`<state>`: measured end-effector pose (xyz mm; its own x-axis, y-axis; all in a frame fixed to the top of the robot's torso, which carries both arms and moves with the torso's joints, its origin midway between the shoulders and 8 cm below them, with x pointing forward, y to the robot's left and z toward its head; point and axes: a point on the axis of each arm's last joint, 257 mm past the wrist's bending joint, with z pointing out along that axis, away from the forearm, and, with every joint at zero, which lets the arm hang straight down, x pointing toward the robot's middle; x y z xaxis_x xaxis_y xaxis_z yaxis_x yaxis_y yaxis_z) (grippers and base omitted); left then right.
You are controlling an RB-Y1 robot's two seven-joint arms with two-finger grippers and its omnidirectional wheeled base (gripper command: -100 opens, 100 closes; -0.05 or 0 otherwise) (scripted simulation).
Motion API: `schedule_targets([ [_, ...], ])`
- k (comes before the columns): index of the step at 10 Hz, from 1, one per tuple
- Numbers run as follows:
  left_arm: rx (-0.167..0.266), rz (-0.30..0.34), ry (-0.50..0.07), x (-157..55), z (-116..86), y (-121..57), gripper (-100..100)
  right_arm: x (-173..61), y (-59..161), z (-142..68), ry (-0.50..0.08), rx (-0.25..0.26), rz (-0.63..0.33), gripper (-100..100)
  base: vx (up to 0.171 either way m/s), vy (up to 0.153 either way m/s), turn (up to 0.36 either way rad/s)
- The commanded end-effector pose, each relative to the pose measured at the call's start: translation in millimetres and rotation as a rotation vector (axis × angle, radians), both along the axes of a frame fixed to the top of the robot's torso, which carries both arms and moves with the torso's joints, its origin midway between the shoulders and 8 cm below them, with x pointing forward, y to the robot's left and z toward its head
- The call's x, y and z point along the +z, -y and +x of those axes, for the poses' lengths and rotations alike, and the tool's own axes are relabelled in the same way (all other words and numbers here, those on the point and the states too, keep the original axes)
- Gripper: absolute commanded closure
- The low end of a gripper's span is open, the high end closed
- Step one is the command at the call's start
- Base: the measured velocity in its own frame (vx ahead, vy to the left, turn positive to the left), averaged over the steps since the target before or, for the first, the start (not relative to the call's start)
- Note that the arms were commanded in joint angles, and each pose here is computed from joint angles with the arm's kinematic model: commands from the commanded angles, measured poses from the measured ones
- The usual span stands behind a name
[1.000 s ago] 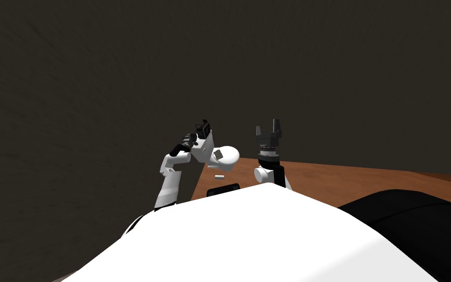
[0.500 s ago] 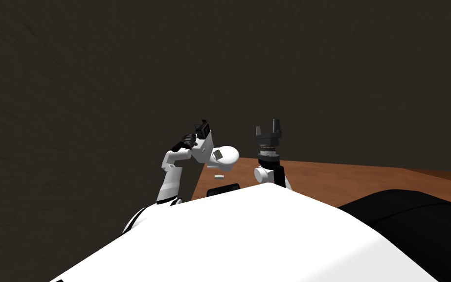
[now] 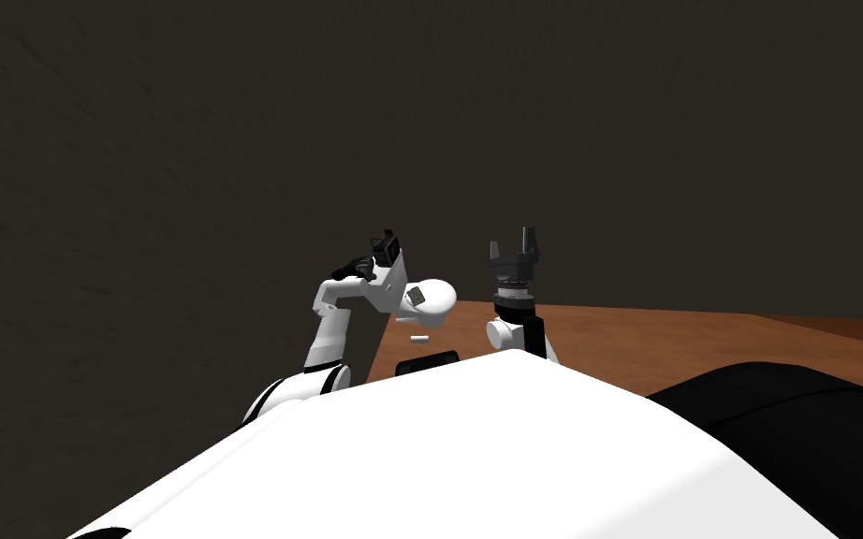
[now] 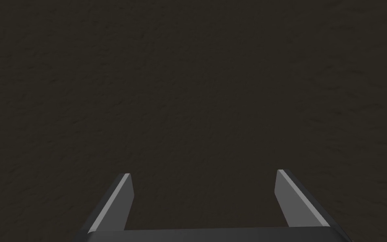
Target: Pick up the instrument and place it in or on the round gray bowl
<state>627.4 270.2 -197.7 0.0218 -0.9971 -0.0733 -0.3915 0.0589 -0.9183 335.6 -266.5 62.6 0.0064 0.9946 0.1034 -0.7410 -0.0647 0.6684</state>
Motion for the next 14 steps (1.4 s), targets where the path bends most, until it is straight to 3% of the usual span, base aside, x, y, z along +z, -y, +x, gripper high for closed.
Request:
schedule_targets([
  [1,0.001,0.002,-0.053,-10.4,-1.0,0.5,-100,0.0,0.0,0.0,0.0,0.0,0.0,0,0.011,0.017,-0.045],
  [2,0.002,0.002,-0.061,-12.4,-2.0,0.3,-100,0.0,0.0,0.0,0.0,0.0,0.0,0,0.006,0.007,0.007],
  [5,-0.002,0.012,-0.164,-23.1,6.7,1.6,-100,0.0,0.0,0.0,0.0,0.0,0.0,0,0.018,0.016,-0.058],
  [11,0.0,0.022,-0.351,-51.3,-3.0,0.0,-100,0.0,0.0,0.0,0.0,0.0,0.0,0,0.023,0.018,-0.041],
  [12,-0.005,0.03,-0.377,-46.7,0.6,0.7,-100,0.0,0.0,0.0,0.0,0.0,0.0,0,0.036,0.023,-0.069],
  [13,-0.001,0.029,-0.421,-58.7,-6.9,-0.7,-100,0.0,0.0,0.0,0.0,0.0,0.0,0,0.035,0.02,-0.041],
  [14,0.0,0.028,-0.429,-60.0,-8.3,-0.8,-100,0.0,0.0,0.0,0.0,0.0,0.0,0,0.016,0.007,0.006],
])
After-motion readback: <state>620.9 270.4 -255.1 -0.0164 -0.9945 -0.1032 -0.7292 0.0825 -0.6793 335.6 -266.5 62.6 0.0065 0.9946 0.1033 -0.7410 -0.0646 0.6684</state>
